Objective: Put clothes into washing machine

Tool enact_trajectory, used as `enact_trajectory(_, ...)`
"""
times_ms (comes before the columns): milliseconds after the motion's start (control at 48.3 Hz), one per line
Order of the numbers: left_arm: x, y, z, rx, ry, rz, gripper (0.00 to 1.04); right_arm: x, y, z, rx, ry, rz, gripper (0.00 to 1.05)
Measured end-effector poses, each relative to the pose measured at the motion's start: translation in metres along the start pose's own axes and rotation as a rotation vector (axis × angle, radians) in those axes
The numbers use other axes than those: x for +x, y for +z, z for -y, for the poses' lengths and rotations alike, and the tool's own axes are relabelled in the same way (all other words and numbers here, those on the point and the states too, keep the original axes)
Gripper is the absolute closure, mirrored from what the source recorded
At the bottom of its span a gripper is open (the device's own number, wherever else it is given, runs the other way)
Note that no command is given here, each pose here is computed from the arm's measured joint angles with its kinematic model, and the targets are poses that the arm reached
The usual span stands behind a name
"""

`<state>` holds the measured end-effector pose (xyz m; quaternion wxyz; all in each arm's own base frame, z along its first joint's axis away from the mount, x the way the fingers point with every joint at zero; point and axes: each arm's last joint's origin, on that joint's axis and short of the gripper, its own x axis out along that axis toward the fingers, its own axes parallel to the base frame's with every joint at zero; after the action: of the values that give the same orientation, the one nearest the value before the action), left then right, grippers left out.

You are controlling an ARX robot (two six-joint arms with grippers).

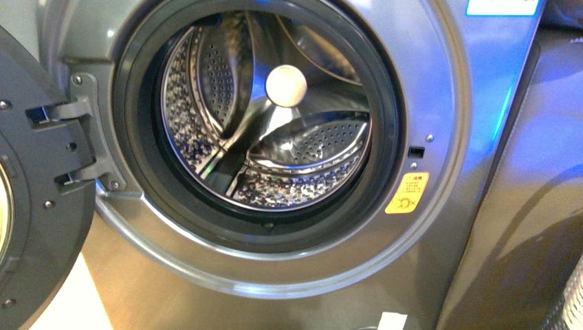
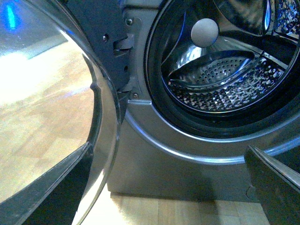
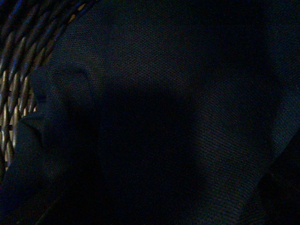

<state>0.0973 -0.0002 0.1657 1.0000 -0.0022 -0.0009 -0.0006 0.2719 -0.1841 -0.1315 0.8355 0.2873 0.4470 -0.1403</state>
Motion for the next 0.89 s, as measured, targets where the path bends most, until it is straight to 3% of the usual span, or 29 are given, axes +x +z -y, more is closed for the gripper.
enact_trajectory(891,0.000,0.000,0.000,0.000,0.000,0.000,0.06,0.030,-0.013,-0.002,-0.061,0.003,-0.035,0.08)
